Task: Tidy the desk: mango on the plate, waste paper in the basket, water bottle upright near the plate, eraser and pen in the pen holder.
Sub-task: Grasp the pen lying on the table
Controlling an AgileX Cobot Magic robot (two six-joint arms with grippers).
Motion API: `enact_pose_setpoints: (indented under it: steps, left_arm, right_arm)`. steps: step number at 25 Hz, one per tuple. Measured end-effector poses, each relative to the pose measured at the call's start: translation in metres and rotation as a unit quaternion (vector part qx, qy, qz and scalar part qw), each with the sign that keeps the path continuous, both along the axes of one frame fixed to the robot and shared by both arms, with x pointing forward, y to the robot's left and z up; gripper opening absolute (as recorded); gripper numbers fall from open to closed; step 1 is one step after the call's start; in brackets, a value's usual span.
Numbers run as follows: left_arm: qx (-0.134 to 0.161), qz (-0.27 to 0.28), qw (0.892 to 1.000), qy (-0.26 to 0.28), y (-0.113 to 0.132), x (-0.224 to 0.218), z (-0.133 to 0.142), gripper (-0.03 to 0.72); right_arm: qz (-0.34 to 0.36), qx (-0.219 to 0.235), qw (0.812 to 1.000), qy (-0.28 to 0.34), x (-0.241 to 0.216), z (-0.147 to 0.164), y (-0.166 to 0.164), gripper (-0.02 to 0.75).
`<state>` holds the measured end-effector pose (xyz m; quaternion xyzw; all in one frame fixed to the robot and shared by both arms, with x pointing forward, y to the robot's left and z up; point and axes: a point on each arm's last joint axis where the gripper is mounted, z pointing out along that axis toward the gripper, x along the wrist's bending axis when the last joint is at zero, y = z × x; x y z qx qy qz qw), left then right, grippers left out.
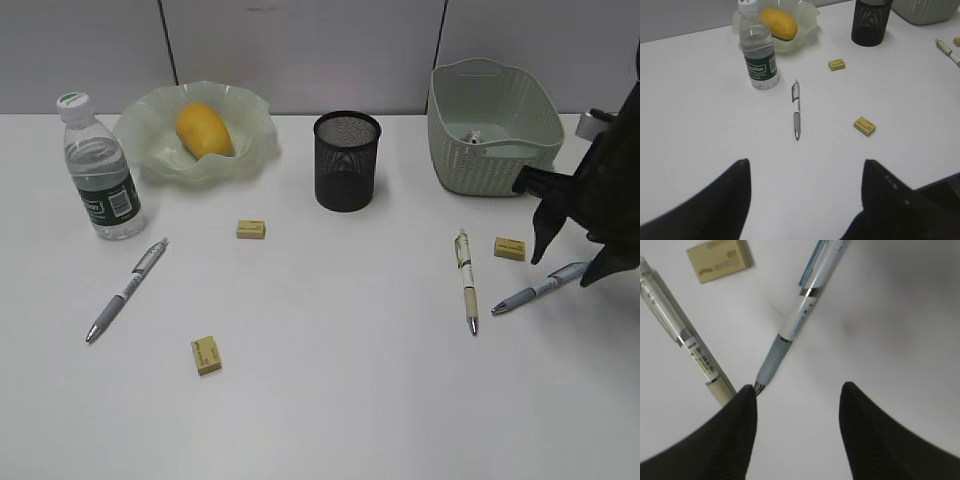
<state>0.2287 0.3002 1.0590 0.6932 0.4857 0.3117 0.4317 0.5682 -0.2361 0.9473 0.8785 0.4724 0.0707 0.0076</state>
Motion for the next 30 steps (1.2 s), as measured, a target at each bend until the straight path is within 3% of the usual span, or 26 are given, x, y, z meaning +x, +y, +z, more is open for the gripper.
enact_pose_setpoints:
  steps: [13, 30]
  left_arm:
    - [0.000, 0.000, 1.000, 0.000, 0.000, 0.000, 0.000, 0.523]
    - [0.000, 0.000, 1.000, 0.000, 0.000, 0.000, 0.000, 0.523]
  right_arm:
    - [-0.030, -0.001, 0.999, 0.029, 0.015, -0.057, -0.004, 0.394]
    - [-0.064, 0.005, 0.998, -0.013, 0.026, -0.058, -0.026, 0.364]
